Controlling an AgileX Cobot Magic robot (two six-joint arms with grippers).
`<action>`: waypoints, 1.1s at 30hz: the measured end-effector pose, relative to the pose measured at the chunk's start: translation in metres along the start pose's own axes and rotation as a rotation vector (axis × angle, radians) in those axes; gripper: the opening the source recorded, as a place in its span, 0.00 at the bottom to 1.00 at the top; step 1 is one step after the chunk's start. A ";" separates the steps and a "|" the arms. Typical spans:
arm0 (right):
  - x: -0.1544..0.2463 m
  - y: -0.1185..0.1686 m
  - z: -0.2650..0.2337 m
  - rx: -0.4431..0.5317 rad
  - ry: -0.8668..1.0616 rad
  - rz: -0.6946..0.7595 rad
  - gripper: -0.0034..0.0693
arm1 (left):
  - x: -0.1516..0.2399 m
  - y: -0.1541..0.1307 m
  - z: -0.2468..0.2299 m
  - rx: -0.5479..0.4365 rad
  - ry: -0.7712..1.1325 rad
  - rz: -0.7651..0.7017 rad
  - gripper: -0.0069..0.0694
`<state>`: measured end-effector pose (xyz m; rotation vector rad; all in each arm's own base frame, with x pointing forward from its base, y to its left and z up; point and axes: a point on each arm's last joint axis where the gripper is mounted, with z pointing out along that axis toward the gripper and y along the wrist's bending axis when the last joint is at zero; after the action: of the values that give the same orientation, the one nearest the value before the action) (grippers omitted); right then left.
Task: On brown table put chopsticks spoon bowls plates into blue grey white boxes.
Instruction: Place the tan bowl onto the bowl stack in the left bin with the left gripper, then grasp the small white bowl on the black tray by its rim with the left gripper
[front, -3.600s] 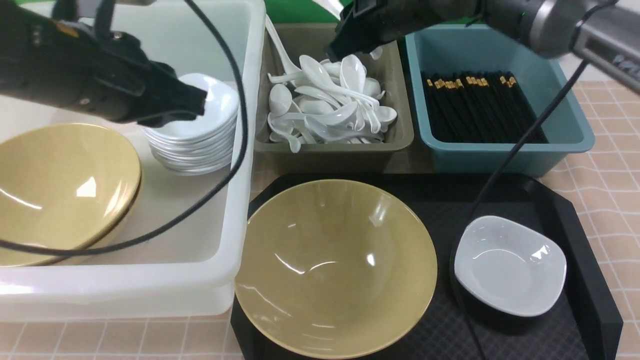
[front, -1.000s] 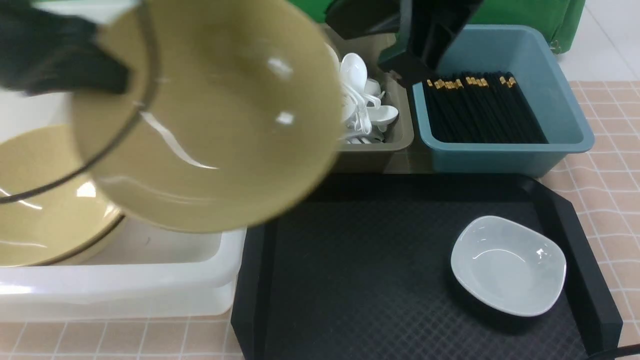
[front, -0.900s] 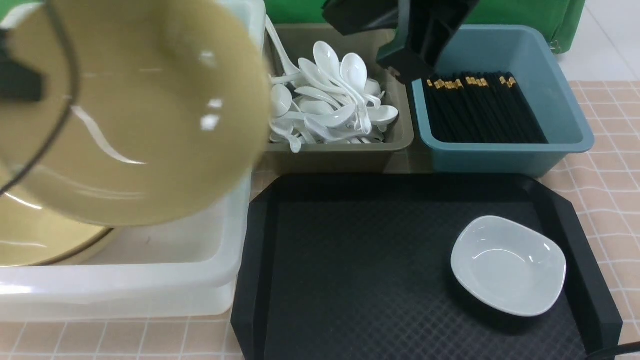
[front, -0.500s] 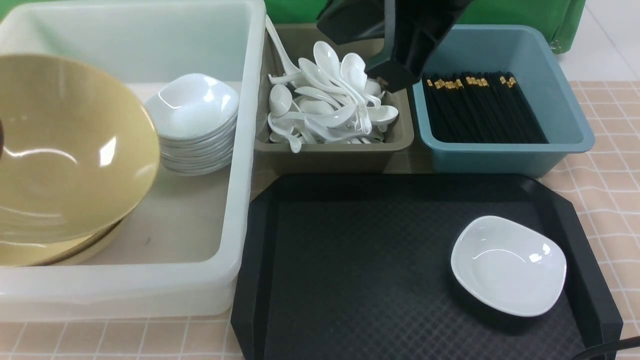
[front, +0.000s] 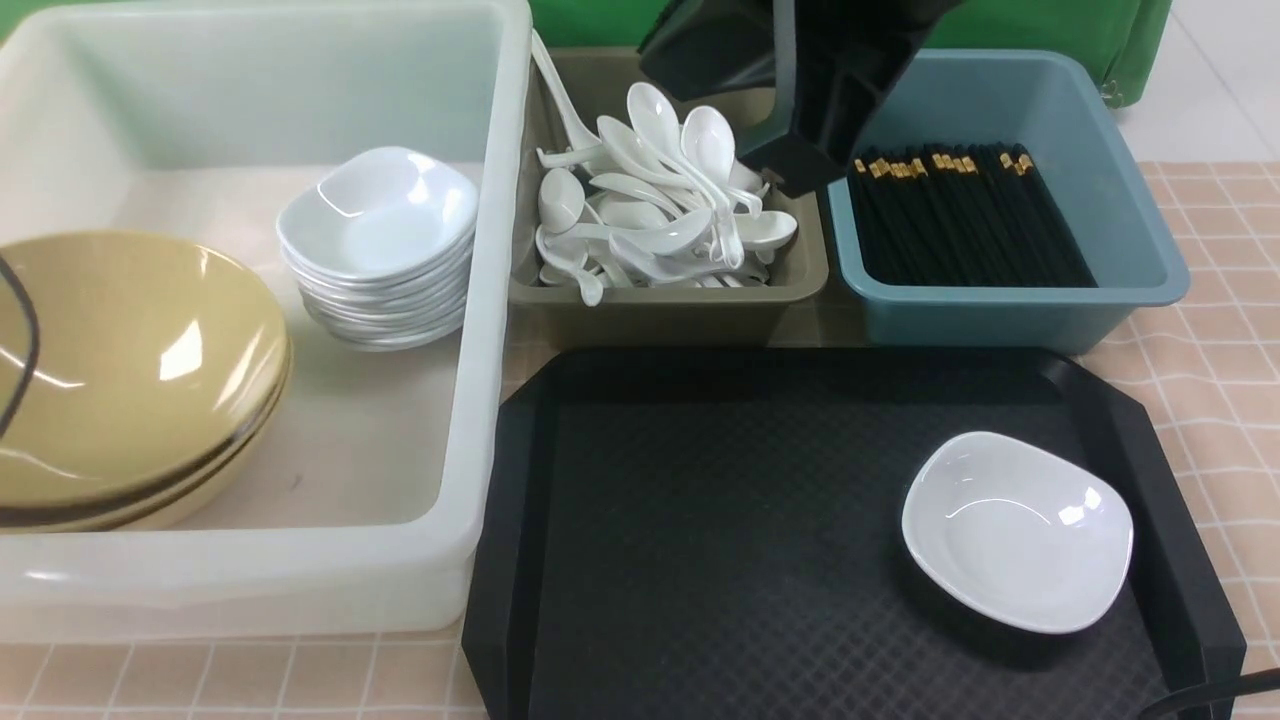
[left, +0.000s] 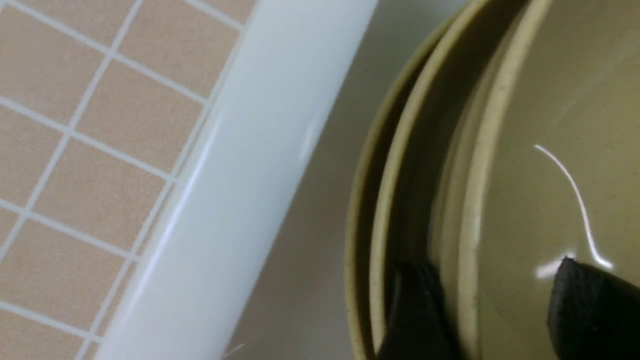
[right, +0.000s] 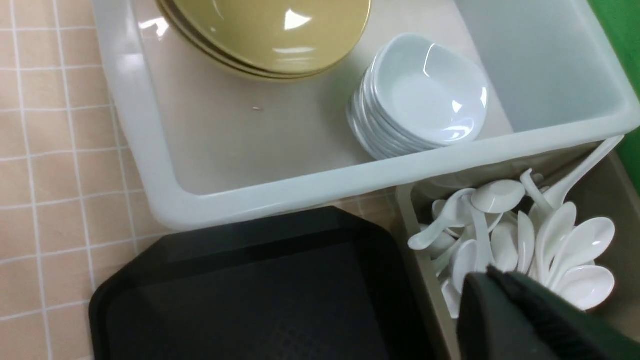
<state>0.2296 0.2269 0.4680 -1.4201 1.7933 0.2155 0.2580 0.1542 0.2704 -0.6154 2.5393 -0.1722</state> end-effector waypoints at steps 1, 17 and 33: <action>0.000 0.000 0.000 -0.001 0.001 -0.002 0.10 | -0.002 -0.001 -0.005 -0.009 -0.004 0.003 0.66; 0.025 -0.012 0.018 0.097 0.221 0.181 0.11 | -0.008 -0.162 -0.118 0.323 -0.065 0.428 0.72; 0.179 0.016 -0.033 0.262 0.551 0.663 0.11 | 0.179 -0.405 0.035 0.616 0.248 1.036 0.66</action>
<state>0.1942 0.0815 0.3624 -0.6910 2.5999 -0.0884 0.2983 -0.2881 0.2541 0.9846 2.4811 -0.6251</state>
